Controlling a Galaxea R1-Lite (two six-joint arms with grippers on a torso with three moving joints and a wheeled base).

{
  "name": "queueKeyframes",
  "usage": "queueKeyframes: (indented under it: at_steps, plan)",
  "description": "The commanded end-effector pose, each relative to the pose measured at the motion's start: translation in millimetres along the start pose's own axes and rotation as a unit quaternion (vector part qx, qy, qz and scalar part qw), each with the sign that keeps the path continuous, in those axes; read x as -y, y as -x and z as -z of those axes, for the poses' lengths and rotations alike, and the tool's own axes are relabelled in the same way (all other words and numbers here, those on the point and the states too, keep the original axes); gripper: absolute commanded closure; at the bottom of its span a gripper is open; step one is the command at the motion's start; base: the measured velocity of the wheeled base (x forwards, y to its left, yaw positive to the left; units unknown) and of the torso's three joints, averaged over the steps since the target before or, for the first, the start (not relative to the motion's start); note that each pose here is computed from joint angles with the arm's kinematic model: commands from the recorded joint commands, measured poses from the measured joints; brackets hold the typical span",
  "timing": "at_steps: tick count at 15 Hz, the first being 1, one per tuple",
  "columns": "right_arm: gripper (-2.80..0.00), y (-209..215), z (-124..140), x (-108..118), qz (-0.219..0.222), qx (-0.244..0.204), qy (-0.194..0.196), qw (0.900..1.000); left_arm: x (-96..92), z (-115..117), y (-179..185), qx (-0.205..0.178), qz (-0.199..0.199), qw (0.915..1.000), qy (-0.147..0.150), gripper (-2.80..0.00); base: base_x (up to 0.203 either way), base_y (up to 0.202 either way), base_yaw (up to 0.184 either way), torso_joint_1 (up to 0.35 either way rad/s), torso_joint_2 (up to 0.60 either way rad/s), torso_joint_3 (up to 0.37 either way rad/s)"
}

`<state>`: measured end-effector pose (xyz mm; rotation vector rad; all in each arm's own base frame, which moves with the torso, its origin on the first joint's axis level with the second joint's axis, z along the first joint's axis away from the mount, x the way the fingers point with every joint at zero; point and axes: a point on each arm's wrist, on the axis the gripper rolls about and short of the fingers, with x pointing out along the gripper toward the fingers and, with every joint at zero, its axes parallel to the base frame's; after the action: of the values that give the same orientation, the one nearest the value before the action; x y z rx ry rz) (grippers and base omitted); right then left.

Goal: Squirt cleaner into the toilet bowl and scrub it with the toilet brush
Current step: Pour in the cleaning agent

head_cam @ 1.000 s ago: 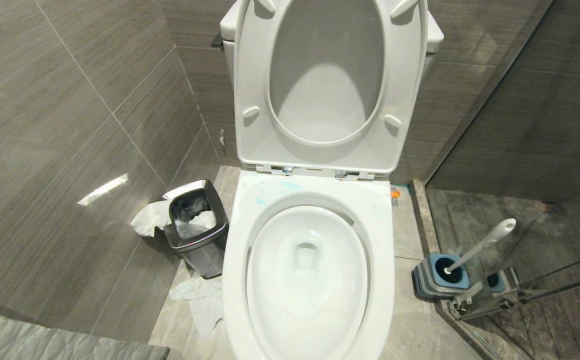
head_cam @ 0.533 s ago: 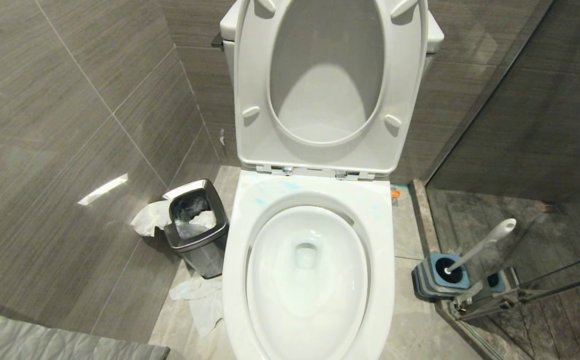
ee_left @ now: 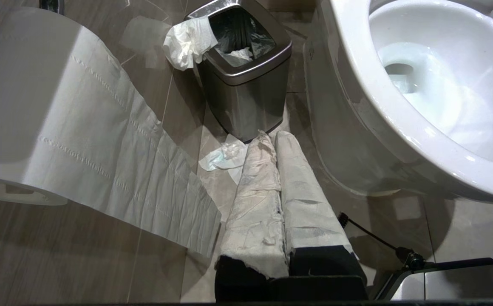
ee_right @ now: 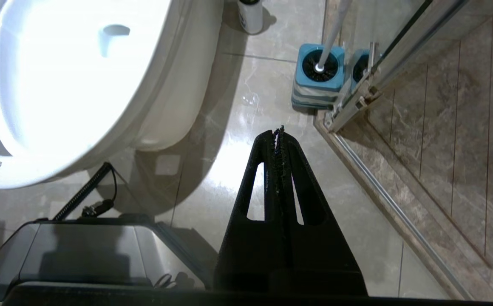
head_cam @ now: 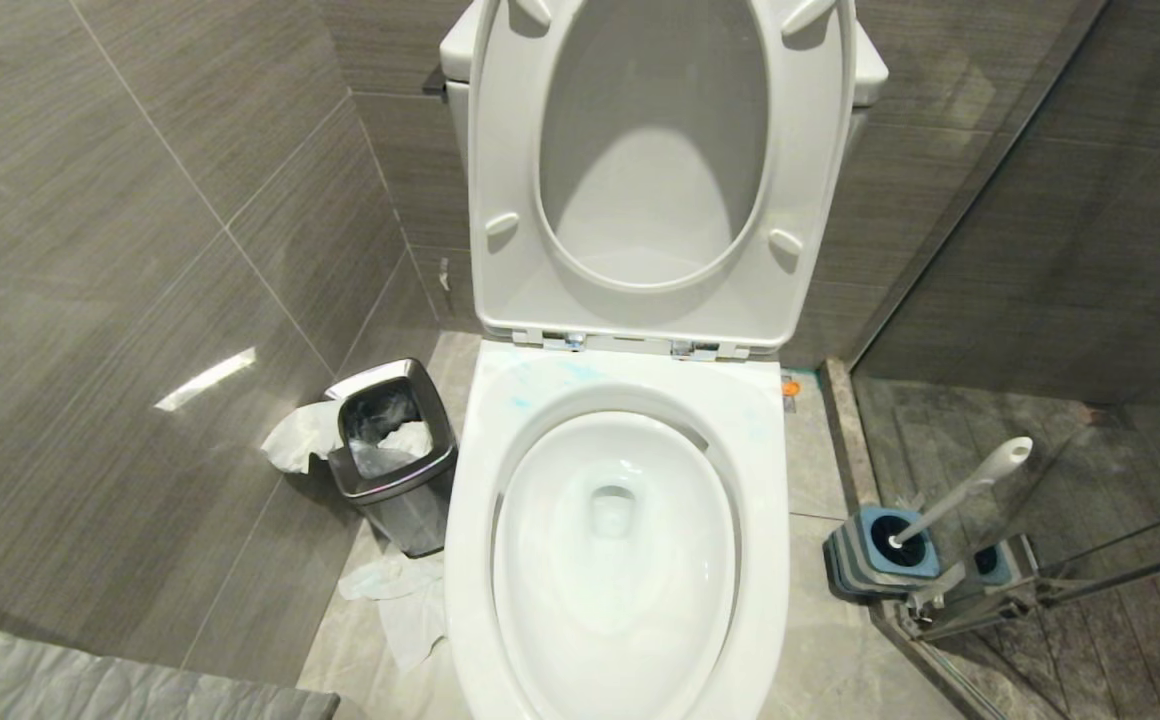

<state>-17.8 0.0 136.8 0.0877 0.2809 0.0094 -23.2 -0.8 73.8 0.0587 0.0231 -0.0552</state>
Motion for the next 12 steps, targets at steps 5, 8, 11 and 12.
queueKeyframes:
  at_steps: [5,8,11,12]
  plan:
    - [0.0,-2.0,-0.6,0.0,0.002,-0.009,0.001,1.0,0.0,0.0,-0.1,-0.001,0.0,1.0,0.0,0.0,0.0,0.0,0.0,0.0,0.0,0.0]
    - [0.0,-2.2,-0.3,0.0,0.001,-0.009,0.0,1.0,0.0,0.0,-0.1,-0.001,0.0,1.0,0.0,0.0,0.0,0.0,0.0,0.0,0.0,0.0]
    - [0.0,-2.0,-0.6,0.0,0.001,-0.009,0.001,1.0,0.0,0.0,-0.1,-0.001,0.0,1.0,0.0,0.0,0.0,0.0,0.0,0.0,0.0,0.0]
    - [0.0,-2.0,-0.6,0.0,0.001,-0.009,0.001,1.0,0.0,0.0,-0.1,-0.001,0.0,1.0,-0.001,0.0,0.0,0.0,0.0,0.0,0.0,0.0]
